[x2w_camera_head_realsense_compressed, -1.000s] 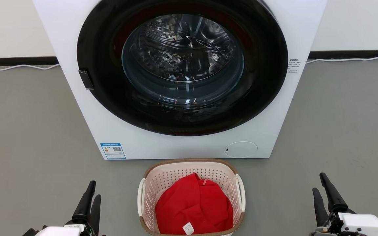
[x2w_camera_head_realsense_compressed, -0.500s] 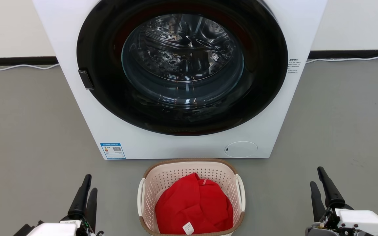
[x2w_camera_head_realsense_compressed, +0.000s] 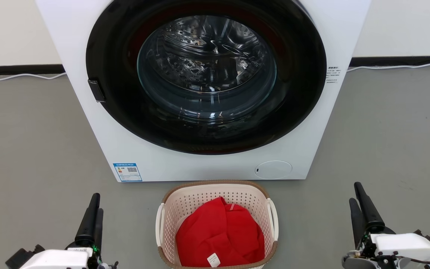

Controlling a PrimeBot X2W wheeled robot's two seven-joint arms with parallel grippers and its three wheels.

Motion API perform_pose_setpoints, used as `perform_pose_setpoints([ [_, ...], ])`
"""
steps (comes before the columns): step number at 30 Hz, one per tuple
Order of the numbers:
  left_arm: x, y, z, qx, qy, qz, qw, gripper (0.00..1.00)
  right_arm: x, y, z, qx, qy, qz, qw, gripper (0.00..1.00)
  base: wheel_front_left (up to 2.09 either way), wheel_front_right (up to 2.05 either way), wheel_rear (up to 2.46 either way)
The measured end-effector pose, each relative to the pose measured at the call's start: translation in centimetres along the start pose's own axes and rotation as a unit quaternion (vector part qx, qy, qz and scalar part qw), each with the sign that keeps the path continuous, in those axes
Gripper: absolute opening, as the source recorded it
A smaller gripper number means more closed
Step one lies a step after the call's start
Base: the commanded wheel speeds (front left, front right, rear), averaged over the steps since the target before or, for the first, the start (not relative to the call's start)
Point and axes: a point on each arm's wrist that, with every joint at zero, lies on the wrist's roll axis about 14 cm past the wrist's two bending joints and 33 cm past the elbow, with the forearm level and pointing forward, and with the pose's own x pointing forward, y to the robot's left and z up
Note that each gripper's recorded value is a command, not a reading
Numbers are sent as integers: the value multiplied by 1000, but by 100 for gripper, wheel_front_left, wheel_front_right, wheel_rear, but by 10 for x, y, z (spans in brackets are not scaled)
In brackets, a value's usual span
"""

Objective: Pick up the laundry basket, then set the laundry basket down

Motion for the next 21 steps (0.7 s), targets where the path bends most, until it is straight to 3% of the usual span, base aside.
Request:
perform_pose_setpoints([
  [12,1,-8,1,97,2,-13,995,100,0,9,-6,-81,4,15,997,100,0,0,0],
  [21,2,-13,-4,196,10,-26,980,100,1,18,-11,-170,6,31,985,100,0,0,0],
])
